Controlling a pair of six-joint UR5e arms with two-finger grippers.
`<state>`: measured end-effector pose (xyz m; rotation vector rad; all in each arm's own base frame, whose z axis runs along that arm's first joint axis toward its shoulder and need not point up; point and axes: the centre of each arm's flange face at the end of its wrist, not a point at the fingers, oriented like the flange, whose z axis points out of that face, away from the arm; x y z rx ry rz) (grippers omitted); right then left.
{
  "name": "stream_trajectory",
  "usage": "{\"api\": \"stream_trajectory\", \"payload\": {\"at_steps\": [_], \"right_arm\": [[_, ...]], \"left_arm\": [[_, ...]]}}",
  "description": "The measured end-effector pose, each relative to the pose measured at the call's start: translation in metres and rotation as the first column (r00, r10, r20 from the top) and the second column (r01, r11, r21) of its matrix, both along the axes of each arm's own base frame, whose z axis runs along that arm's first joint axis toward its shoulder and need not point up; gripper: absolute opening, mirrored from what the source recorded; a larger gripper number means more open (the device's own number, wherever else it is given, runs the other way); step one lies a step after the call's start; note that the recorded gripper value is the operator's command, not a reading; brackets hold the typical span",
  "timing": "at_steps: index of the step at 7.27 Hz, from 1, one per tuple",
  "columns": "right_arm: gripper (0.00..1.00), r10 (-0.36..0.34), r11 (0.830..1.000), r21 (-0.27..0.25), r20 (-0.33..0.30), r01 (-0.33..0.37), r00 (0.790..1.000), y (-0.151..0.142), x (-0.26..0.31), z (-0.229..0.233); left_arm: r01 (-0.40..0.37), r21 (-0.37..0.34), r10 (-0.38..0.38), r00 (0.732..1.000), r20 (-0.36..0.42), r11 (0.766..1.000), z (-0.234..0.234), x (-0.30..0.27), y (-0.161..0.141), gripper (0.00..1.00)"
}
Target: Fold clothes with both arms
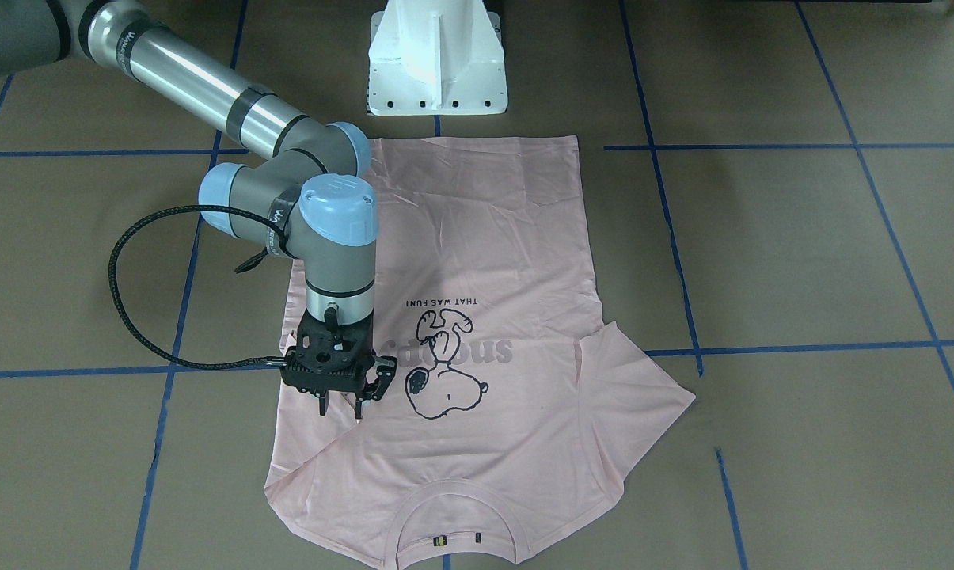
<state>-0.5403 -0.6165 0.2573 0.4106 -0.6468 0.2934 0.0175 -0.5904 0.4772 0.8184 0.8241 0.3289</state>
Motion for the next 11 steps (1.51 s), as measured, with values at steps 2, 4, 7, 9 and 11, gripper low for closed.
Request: {"api": "stream_trajectory", "payload": {"at_steps": [2,4,7,9,11], "right_arm": [[1.0,-0.097,0.995,-0.034,0.019,0.098,0.995,-0.034,0.044,-0.011],[1.0,-0.224,0.974,-0.011,0.063,0.225,0.972,-0.072,0.133,0.006],[1.0,-0.349,0.936,0.087,0.1,0.341,0.932,-0.08,0.262,0.098],[1.0,-0.359,0.932,0.103,0.105,0.349,0.928,-0.077,0.277,0.112],[1.0,-0.357,0.932,0.104,0.105,0.347,0.928,-0.077,0.279,0.114]], "left_arm": [[-0.004,-0.086,0.0,0.999,-0.05,0.996,-0.005,0.046,-0.001,1.0],[0.051,-0.21,-0.075,0.991,-0.109,0.976,-0.023,0.109,-0.004,0.72],[0.158,-0.372,-0.228,0.962,-0.153,0.915,-0.044,0.222,-0.001,0.68],[0.212,-0.447,-0.301,0.944,-0.137,0.869,-0.039,0.302,0.0,0.6],[0.245,-0.481,-0.335,0.936,-0.11,0.842,-0.03,0.35,-0.007,0.59]]}}
